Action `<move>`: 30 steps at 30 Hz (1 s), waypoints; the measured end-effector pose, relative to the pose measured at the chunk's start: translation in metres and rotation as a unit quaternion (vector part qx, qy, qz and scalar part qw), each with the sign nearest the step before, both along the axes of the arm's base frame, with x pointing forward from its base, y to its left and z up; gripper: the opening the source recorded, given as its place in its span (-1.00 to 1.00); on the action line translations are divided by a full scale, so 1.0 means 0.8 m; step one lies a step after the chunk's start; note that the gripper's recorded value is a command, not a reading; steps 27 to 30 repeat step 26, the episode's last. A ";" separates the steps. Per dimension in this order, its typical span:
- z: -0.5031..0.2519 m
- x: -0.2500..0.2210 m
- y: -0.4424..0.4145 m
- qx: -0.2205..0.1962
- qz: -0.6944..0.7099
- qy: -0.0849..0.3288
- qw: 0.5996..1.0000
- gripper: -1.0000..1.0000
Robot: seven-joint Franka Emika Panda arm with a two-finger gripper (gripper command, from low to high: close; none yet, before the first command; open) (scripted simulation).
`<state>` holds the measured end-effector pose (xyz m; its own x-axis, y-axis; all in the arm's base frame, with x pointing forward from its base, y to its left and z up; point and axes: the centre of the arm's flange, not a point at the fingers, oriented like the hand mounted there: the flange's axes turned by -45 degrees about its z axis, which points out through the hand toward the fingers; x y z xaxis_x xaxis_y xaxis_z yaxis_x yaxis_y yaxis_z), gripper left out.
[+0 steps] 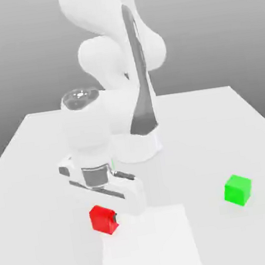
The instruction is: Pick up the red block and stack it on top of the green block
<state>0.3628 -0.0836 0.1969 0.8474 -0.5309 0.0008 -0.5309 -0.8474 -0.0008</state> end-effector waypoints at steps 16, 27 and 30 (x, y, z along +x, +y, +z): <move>0.055 -0.082 0.399 0.000 0.441 0.000 0.897 -1.00; -0.014 -0.089 0.409 -0.002 0.454 -0.001 0.891 1.00; -0.014 -0.089 0.409 -0.002 0.454 -0.001 0.891 1.00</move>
